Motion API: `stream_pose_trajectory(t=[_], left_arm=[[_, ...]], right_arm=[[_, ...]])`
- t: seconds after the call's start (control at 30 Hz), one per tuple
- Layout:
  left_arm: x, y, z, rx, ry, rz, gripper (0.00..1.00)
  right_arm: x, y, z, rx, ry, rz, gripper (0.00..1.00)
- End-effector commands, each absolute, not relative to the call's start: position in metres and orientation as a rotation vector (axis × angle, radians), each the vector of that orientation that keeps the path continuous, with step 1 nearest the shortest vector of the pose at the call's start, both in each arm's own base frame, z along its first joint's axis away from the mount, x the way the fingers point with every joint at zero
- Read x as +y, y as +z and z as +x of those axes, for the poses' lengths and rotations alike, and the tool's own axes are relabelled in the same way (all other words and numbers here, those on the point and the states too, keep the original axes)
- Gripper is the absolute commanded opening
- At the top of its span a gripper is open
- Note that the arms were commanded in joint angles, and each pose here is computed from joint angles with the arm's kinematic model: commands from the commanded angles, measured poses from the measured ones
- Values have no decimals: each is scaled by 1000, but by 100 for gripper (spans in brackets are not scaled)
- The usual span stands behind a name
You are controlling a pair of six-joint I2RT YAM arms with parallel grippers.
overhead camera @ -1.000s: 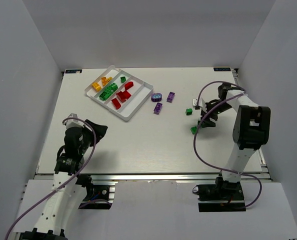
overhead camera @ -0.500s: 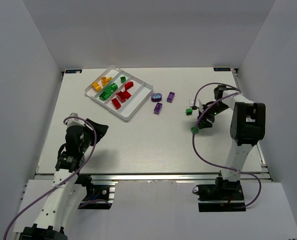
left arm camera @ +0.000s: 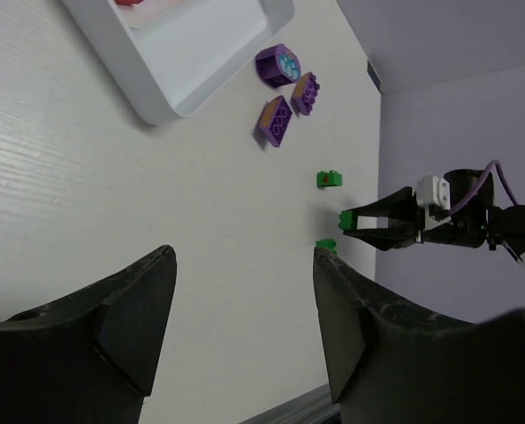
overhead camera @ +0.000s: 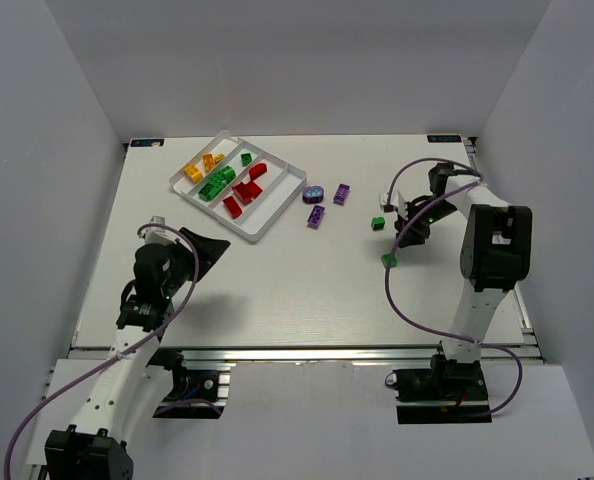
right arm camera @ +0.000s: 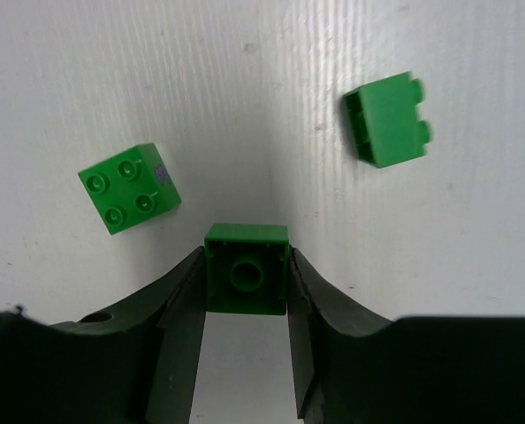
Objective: Sort the legos into containers by color
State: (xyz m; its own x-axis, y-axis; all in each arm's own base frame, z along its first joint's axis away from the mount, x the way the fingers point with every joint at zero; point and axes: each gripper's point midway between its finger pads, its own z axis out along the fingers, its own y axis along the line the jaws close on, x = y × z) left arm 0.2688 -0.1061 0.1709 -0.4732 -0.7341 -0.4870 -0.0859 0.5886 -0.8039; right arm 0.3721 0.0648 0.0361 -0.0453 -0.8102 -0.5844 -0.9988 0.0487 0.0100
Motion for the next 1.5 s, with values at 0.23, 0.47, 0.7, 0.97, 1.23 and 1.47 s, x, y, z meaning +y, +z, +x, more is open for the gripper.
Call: stream_pose_trajectory(t=[0.23, 0.47, 0.7, 0.97, 1.23, 1.47], left_arm=[[-150, 224, 270, 1725, -1335, -479, 74], [-168, 253, 259, 1646, -1493, -374, 79], [-182, 268, 250, 1605, -1574, -319, 80], [-196, 280, 241, 1570, -1627, -260, 81], [-213, 282, 235, 1577, -1674, -213, 83], [-225, 279, 240, 1602, -1684, -206, 83]], right_arm=[[172, 181, 357, 1541, 775, -1649, 8], [264, 238, 308, 1267, 896, -1651, 7], [327, 280, 271, 1164, 1042, -1602, 6], [347, 297, 248, 1093, 1099, -1579, 7], [347, 307, 241, 1044, 1113, -1553, 7], [358, 307, 225, 1008, 1118, -1590, 7]])
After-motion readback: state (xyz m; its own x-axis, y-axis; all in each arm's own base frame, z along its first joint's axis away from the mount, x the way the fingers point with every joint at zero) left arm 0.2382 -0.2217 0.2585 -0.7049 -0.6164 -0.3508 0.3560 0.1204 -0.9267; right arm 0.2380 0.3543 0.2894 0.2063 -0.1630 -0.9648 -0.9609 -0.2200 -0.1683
